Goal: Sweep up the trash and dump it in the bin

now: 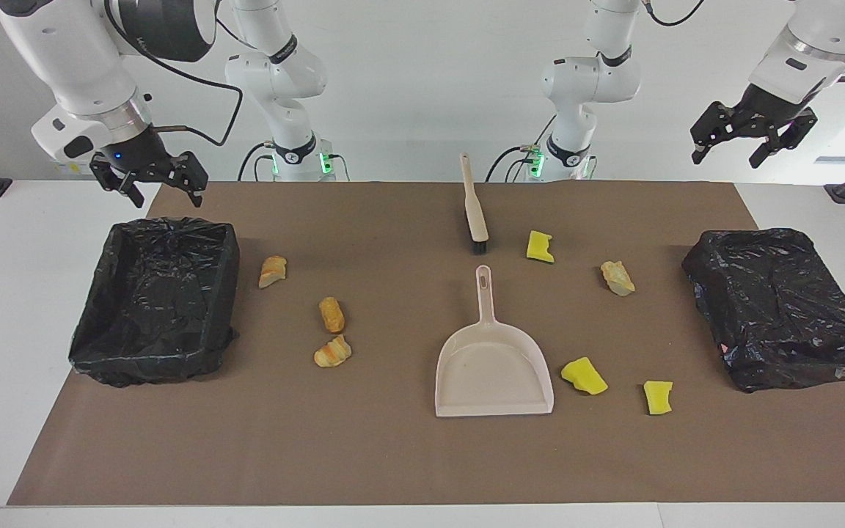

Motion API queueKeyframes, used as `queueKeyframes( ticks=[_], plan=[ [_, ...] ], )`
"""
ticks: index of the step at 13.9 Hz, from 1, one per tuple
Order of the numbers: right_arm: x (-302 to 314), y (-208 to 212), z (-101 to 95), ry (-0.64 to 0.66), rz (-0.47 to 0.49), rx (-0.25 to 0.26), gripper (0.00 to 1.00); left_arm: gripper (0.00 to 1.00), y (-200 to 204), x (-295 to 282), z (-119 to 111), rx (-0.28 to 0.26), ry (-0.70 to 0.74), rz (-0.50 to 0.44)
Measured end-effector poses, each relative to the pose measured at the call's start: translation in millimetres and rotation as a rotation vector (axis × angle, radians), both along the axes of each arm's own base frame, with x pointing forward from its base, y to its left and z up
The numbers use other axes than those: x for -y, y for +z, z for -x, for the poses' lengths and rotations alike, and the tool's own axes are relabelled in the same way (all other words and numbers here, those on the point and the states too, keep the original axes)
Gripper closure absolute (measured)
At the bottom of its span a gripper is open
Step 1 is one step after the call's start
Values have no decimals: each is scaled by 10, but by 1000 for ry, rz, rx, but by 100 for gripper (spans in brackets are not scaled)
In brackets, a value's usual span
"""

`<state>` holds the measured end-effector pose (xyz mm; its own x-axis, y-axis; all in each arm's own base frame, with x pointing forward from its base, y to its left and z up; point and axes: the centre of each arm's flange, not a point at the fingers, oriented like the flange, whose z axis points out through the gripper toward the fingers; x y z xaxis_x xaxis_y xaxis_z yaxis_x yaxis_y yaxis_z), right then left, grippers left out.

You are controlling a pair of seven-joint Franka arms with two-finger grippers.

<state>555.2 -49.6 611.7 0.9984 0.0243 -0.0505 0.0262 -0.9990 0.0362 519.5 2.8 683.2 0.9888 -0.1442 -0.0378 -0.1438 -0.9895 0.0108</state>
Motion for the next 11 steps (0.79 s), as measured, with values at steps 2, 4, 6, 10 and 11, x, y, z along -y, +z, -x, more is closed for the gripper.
queueKeyframes(
  ticks=[2, 4, 6, 10, 11],
  plan=[
    [0, 0, 0, 0, 0, 0, 0, 0, 0, 9, 0, 0, -2, 0],
    [0, 0, 0, 0, 0, 0, 0, 0, 0, 37, 0, 0, -7, 0],
    [0, 0, 0, 0, 0, 0, 0, 0, 0, 83, 0, 0, -16, 0],
    [0, 0, 0, 0, 0, 0, 0, 0, 0, 100, 1, 0, -19, 0],
    [0, 0, 0, 0, 0, 0, 0, 0, 0, 101, 1, 0, -19, 0]
  ],
)
